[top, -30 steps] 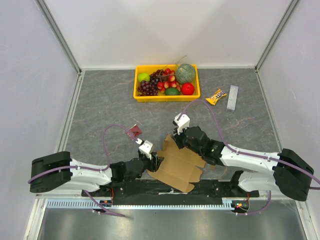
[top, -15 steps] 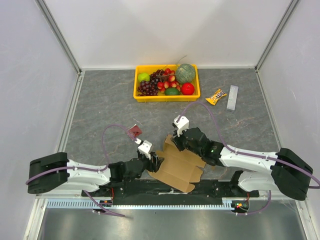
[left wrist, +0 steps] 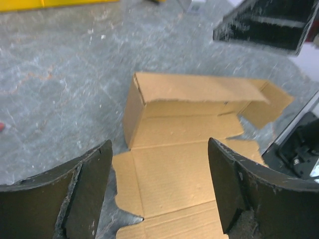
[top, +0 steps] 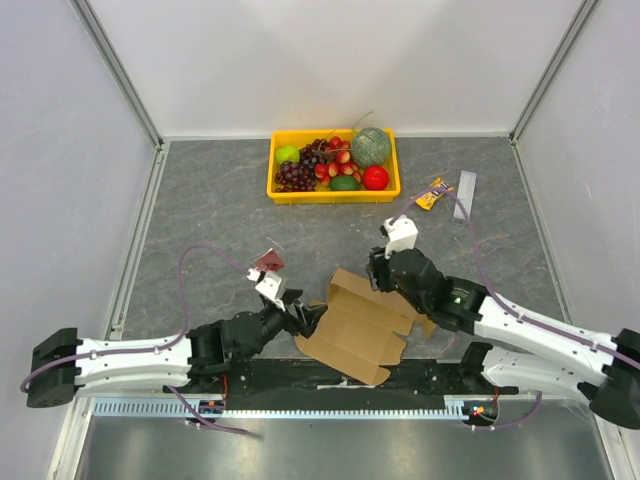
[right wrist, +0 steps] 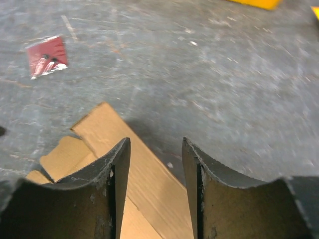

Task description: Fold the paper box

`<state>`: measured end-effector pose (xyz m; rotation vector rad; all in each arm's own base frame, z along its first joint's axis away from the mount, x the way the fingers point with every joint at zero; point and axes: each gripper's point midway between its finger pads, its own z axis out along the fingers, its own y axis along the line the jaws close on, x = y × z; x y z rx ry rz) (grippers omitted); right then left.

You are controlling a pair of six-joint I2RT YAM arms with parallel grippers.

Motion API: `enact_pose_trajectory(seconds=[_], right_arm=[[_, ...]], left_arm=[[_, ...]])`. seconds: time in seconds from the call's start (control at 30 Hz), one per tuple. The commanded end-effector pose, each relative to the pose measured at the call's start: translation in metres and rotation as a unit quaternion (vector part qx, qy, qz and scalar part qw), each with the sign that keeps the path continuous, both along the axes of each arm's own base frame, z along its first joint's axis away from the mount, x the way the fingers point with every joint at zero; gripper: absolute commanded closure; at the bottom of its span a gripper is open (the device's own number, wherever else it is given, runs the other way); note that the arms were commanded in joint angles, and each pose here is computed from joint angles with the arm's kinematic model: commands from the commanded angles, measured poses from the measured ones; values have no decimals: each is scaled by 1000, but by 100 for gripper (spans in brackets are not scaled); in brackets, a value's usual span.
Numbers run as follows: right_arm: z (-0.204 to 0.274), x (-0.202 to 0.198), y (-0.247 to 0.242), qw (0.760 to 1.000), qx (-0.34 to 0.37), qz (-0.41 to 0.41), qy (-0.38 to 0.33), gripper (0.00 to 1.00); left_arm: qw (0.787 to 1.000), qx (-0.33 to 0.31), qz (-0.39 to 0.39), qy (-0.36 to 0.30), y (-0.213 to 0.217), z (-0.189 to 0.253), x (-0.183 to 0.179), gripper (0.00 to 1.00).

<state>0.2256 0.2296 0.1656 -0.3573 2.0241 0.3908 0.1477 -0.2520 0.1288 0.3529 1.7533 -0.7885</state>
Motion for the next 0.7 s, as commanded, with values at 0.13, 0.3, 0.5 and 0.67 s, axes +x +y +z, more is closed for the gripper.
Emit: enact_pose_trajectory(seconds=[0.13, 0.3, 0.5, 0.67], right_arm=[[3, -23, -95, 981, -1, -188, 42, 44], [26, -28, -116, 976, 34, -214, 15, 44], [35, -29, -123, 976, 37, -216, 4, 42], [30, -29, -122, 977, 30, -212, 8, 40]], left_arm=[[996, 35, -21, -77, -13, 68, 8, 25], [987, 84, -137, -28, -52, 28, -22, 55], [966, 108, -233, 39, -70, -31, -62, 39], [964, 138, -217, 68, -74, -55, -66, 27]])
